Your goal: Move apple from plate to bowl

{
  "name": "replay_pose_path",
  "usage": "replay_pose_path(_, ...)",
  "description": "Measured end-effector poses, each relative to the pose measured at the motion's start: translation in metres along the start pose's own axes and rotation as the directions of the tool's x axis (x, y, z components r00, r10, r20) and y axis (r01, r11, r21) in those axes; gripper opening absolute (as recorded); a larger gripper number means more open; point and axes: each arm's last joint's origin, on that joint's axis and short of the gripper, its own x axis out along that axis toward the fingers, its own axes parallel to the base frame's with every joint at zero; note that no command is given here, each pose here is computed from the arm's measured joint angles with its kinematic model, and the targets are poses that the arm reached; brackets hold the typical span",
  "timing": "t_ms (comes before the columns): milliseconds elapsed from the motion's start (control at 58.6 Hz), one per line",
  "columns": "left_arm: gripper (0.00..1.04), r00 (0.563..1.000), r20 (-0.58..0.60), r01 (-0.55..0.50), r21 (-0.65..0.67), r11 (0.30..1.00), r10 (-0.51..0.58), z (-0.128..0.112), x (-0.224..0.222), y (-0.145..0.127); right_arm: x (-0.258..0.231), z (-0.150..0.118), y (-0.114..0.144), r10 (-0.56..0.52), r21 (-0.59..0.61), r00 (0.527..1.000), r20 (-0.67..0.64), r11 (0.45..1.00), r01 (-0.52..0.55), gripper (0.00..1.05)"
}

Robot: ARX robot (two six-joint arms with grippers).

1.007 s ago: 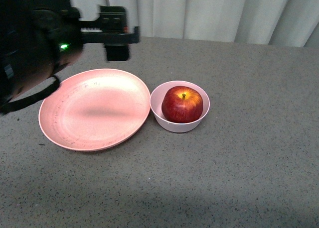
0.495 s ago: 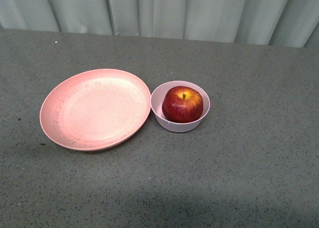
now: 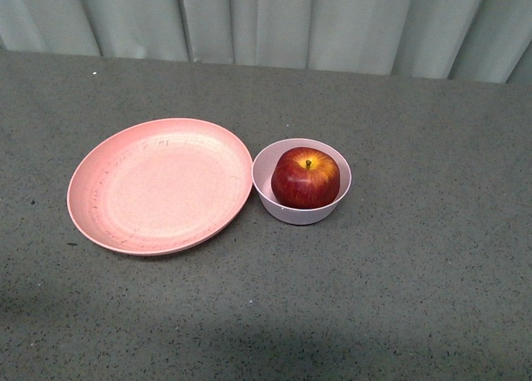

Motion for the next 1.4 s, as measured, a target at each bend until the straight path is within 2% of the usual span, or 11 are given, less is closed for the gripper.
replay_pose_path(614, 0.04, 0.999, 0.032, -0.007, 0.000, 1.000, 0.007, 0.009, -0.029, 0.001, 0.000, 0.000, 0.000, 0.000, 0.000, 1.000, 0.000, 1.000, 0.000, 0.95)
replay_pose_path(1400, 0.04, 0.999, 0.036, -0.007, 0.000, 1.000, 0.007, 0.009, -0.048, 0.001, 0.000, 0.000, 0.000, 0.000, 0.000, 1.000, 0.000, 1.000, 0.000, 0.95)
